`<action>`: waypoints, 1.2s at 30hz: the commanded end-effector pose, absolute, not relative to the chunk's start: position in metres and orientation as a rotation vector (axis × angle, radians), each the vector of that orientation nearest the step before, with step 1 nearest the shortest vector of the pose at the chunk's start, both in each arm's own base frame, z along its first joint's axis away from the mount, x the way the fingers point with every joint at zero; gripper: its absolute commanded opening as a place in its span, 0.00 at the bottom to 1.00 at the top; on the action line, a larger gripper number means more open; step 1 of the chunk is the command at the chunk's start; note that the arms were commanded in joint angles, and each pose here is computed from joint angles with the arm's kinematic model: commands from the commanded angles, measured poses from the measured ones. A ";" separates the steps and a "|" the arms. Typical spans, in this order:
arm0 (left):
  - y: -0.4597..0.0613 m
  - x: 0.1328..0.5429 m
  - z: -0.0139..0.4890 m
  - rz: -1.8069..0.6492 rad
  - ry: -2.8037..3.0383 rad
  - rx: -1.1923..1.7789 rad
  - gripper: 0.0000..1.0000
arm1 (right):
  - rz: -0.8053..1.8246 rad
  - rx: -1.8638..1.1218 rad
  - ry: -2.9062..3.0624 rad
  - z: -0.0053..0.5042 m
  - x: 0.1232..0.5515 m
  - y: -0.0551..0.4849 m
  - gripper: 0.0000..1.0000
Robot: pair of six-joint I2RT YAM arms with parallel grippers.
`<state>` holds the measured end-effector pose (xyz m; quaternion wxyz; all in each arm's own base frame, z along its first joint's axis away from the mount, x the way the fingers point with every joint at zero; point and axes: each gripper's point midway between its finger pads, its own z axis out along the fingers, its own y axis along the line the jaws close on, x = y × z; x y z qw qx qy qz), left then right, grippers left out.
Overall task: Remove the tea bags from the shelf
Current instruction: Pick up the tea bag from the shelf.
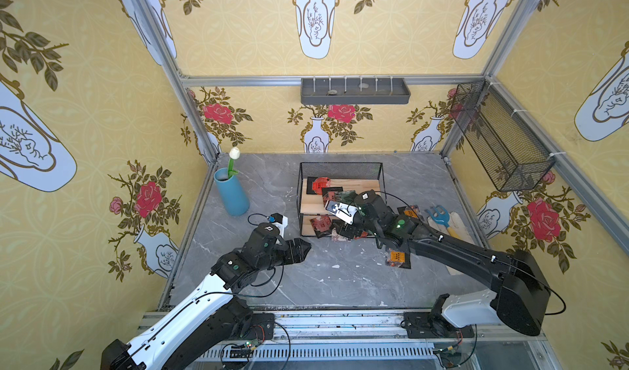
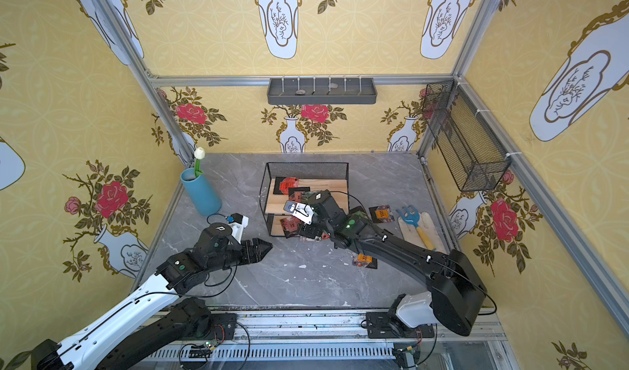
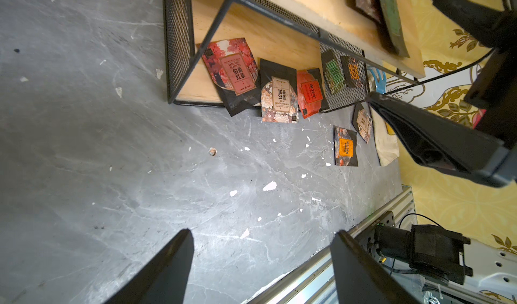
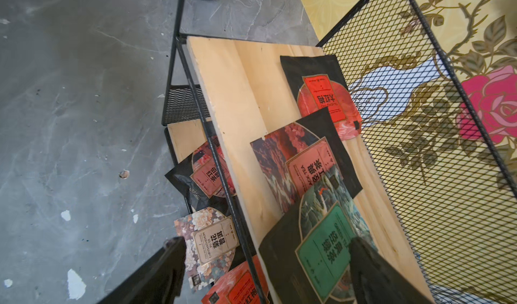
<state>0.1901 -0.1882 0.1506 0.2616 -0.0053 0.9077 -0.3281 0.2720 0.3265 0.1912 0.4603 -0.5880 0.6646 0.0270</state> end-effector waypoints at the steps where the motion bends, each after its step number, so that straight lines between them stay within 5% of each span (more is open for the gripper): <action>1: -0.190 0.191 0.154 -0.898 2.441 -0.001 0.86 | 0.042 -1.416 1.608 0.197 0.287 0.332 0.93; 5: -0.189 0.191 0.153 -0.890 2.443 0.000 0.86 | 0.041 -1.422 1.625 0.189 0.293 0.333 0.91; 13: -0.187 0.191 0.151 -0.887 2.443 -0.004 0.86 | 0.076 -1.433 1.685 0.175 0.285 0.325 0.64; 30: -0.188 0.191 0.148 -0.897 2.451 -0.014 0.86 | 0.110 -1.427 1.705 0.180 0.270 0.319 0.24; 36: -0.188 0.192 0.149 -0.899 2.447 -0.013 0.86 | 0.098 -1.406 1.689 0.190 0.272 0.319 0.16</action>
